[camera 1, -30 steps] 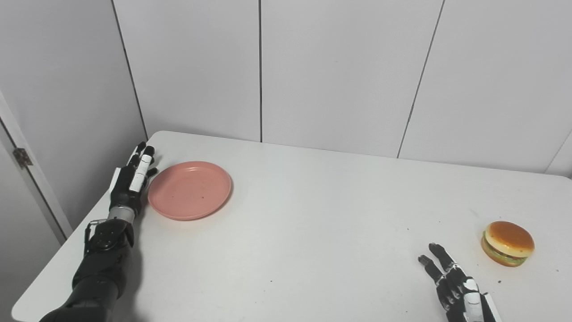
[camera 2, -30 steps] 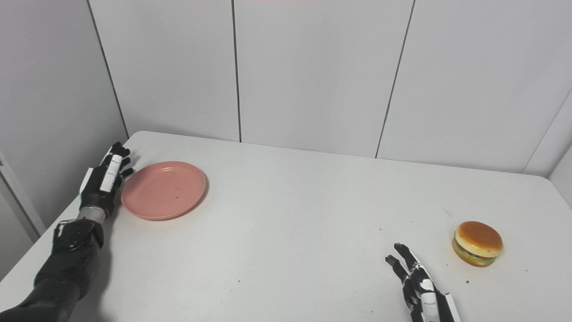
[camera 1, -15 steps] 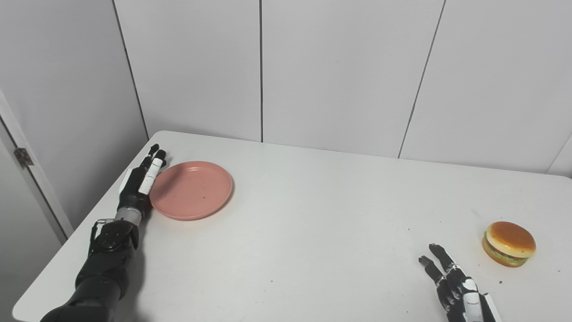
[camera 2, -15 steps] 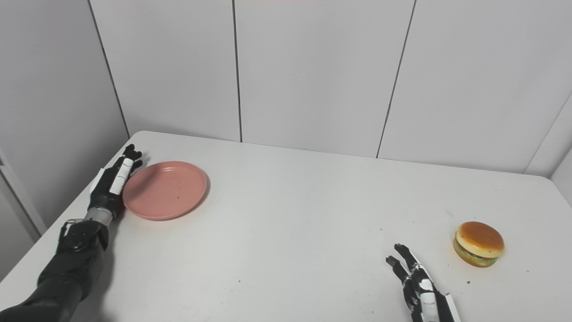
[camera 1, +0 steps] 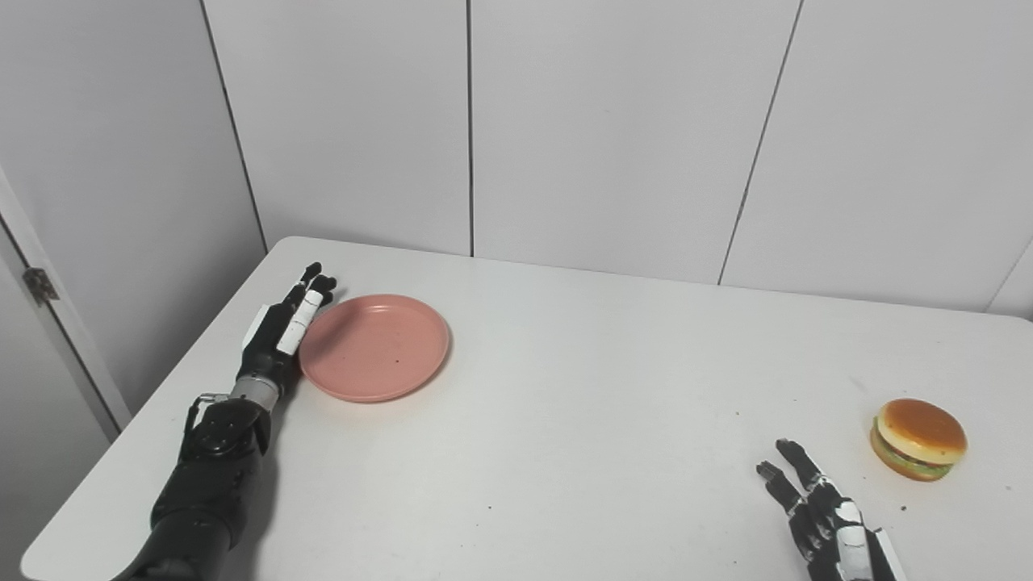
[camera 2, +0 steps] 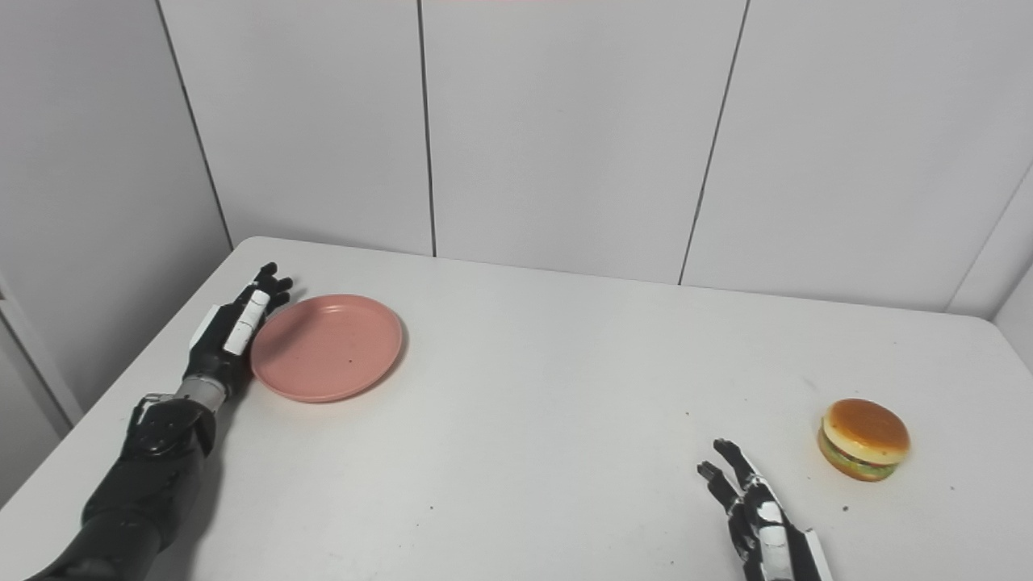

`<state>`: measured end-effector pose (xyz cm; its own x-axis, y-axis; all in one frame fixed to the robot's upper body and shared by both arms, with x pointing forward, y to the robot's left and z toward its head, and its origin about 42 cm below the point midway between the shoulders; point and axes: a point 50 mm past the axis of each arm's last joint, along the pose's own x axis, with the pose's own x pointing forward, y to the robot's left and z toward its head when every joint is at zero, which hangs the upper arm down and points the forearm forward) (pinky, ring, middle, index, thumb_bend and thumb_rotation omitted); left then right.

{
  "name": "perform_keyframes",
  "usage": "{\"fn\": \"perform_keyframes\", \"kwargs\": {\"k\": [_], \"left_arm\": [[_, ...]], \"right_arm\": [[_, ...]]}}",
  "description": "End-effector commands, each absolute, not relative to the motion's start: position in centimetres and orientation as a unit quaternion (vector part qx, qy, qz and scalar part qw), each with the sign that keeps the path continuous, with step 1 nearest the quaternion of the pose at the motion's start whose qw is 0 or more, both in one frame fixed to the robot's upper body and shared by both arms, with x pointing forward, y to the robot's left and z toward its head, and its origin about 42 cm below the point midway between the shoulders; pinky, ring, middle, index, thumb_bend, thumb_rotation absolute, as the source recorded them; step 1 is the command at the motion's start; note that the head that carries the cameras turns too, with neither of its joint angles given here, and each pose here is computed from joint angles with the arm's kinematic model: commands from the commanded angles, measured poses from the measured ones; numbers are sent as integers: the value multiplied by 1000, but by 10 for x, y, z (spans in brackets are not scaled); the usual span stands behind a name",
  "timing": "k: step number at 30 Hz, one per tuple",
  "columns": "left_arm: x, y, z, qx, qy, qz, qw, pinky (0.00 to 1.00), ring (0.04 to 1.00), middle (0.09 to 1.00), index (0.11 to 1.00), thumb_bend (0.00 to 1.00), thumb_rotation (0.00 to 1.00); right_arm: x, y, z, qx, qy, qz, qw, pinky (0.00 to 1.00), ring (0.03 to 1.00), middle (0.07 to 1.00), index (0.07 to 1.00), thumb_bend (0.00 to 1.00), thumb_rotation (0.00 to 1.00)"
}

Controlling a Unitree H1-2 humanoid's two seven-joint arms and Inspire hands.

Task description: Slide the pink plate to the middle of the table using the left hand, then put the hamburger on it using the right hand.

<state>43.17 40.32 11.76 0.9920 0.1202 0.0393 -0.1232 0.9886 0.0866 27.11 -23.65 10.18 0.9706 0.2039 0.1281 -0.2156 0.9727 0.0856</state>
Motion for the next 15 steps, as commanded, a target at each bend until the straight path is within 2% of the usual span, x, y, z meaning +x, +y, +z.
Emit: {"fn": "perform_keyframes", "kwargs": {"k": [1,4,15], "left_arm": [[450,396,145,53,-51,48,996,811,918,902,930,957,835],[452,389,145,54,-52,42,996,780,910,899,901,998,823],[457,363,135,35,-40,14,999,787,920,911,924,948,808]], "right_arm": [[272,-232,85,54,-6,107,993,952,882,955,874,813,1000],[272,-232,85,56,-7,108,993,967,884,959,878,806,1000],[270,-229,86,57,-8,107,993,950,873,955,878,802,1000]]}}
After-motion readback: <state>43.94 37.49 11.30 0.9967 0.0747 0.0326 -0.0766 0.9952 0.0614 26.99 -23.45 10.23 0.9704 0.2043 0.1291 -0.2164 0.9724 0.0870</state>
